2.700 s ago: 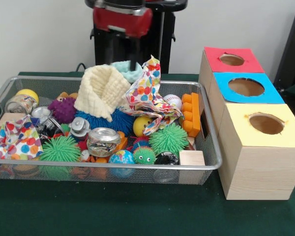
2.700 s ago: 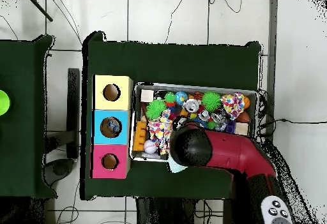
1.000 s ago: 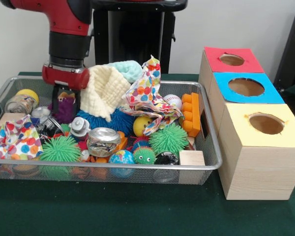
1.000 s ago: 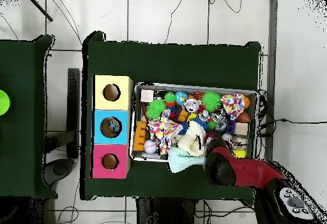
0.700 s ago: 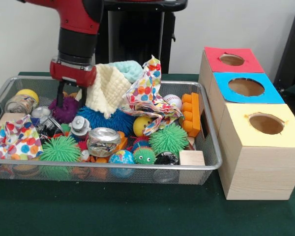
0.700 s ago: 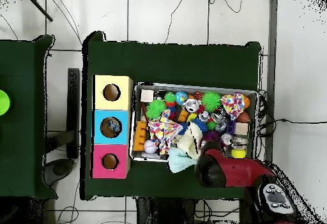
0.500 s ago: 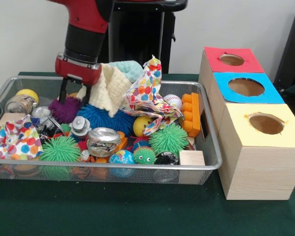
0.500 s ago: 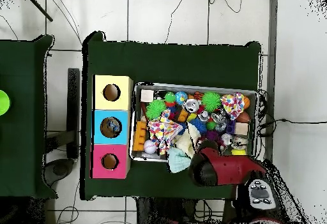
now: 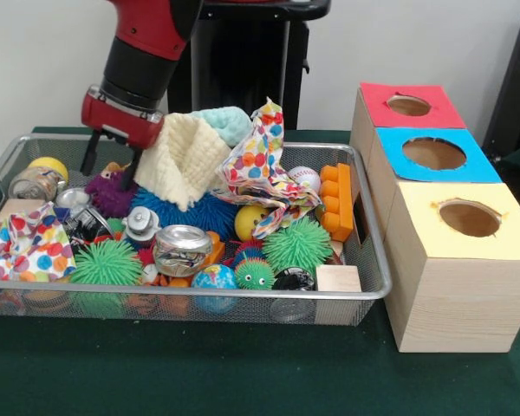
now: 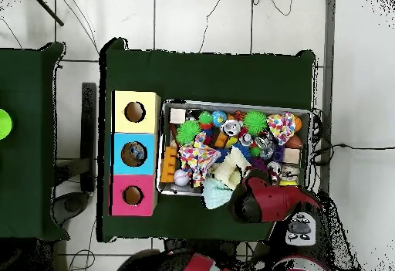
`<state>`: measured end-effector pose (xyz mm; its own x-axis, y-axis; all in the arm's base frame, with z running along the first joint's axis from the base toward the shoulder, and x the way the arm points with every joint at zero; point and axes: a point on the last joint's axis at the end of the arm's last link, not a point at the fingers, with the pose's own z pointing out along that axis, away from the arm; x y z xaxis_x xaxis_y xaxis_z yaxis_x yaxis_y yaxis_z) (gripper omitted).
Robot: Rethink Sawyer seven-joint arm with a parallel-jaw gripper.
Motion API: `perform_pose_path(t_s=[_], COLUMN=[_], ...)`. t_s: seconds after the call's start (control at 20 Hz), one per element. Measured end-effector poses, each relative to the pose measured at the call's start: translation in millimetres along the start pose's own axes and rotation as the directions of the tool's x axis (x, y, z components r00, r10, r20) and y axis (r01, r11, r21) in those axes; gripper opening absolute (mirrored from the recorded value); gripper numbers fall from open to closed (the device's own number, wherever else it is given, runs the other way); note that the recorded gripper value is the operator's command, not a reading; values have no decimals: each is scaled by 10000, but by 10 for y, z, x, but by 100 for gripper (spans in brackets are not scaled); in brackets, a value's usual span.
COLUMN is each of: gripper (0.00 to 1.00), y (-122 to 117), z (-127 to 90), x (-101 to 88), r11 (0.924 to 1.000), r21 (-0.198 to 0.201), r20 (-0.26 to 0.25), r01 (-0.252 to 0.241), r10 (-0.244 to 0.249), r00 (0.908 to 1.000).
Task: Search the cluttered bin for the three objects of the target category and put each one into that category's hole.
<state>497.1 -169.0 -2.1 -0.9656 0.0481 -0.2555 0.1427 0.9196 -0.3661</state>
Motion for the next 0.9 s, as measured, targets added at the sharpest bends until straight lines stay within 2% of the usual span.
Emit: perform_pose_path(t_s=[0.15, 0.5, 0.9], gripper=[100, 100, 100], y=[-59, -136, -77], z=[63, 253, 494], x=[67, 168, 163], r11=[9996, 9987, 9986], r21=[281, 499, 313], r20=[-195, -375, 252], r01=[-7, -127, -422], r10=[12, 145, 414], r00=[9998, 9992, 9988])
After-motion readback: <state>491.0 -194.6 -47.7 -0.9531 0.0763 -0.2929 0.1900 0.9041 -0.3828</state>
